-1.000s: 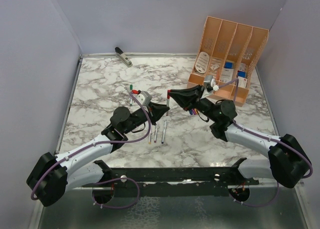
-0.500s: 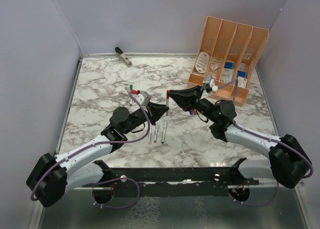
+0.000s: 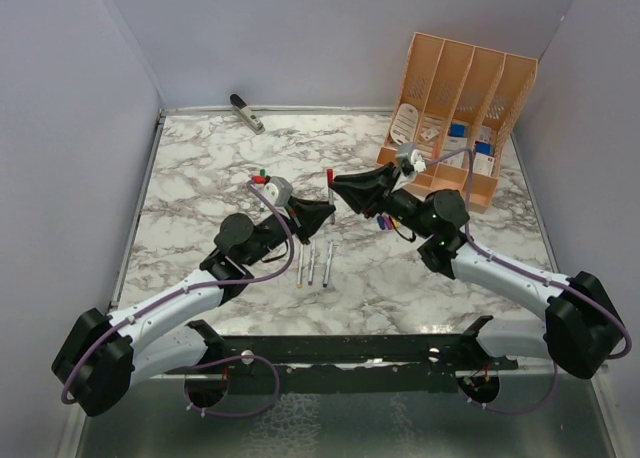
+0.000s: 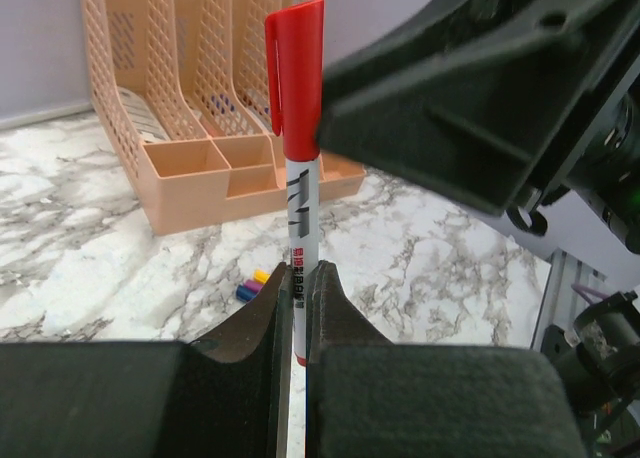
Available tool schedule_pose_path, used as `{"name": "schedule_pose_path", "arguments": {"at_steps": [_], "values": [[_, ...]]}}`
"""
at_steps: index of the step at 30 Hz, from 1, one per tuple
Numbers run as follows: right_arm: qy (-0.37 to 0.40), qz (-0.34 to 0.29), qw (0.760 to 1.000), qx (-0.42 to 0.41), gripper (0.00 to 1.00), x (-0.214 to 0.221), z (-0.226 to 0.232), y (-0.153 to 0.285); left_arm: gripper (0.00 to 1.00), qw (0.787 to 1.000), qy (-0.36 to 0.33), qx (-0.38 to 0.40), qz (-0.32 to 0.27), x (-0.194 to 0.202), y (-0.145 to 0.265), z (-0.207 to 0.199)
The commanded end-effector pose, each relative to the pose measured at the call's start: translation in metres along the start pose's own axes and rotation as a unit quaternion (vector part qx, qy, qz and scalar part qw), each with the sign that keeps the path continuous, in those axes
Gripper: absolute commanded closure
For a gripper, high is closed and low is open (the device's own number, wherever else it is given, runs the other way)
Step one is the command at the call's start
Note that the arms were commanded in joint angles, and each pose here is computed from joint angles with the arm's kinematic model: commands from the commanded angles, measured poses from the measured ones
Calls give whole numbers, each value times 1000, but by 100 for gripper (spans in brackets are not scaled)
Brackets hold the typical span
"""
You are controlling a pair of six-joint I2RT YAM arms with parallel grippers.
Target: Insert the pens into the pen caps
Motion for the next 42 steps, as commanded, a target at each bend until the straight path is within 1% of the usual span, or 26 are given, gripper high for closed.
{"name": "schedule_pose_path", "arguments": {"at_steps": [1, 2, 3, 5, 9, 12, 16, 18, 21, 23, 26, 32, 39, 42], "values": [[9, 22, 999, 38, 68, 0, -10, 0, 100, 998, -2, -11, -60, -35, -1, -3], [16, 12, 999, 46, 61, -8, -13, -1, 100, 998, -1, -22, -50, -29, -1, 3], [22, 5, 998, 54, 56, -14, -16, -3, 100, 999, 2, -32, -40, -23, -1, 8], [33, -9, 997, 70, 53, -27, -22, -4, 100, 998, 4, -61, -23, -13, -1, 20], [54, -33, 994, 90, 52, -51, -26, 0, 100, 991, 0, -137, 10, 3, 2, 50], [61, -33, 992, 108, 52, -54, -30, 7, 100, 979, -12, -201, 29, 7, 4, 74], [51, -8, 989, 141, 52, -43, -39, 15, 100, 954, -16, -291, 74, 16, 5, 119], [42, 11, 985, 165, 53, -34, -46, 19, 100, 946, -5, -312, 88, 16, 5, 144], [37, 33, 980, 191, 53, -23, -54, 26, 100, 933, 1, -348, 94, 13, 5, 177], [38, 41, 978, 199, 53, -20, -56, 30, 100, 921, -11, -375, 100, 8, 0, 194], [38, 53, 975, 212, 53, -16, -59, 36, 100, 899, -10, -416, 136, 15, -1, 220], [36, 66, 971, 227, 53, -12, -62, 43, 100, 879, 3, -443, 174, 31, -8, 251], [31, 77, 970, 228, 53, -7, -60, 48, 100, 848, 15, -478, 228, 55, 1, 280], [31, 79, 970, 230, 53, -5, -61, 49, 100, 838, 25, -491, 237, 60, 9, 291]]}}
Point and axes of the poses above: each gripper's point midway between its finger pads, its own y axis back along the fingers, its own z axis along the line the jaws close on, x = y × z, the point moved 1 cm from there along y, back along the fingers, and after that the axes turned 12 degrees about y, right-handed, at the moved point
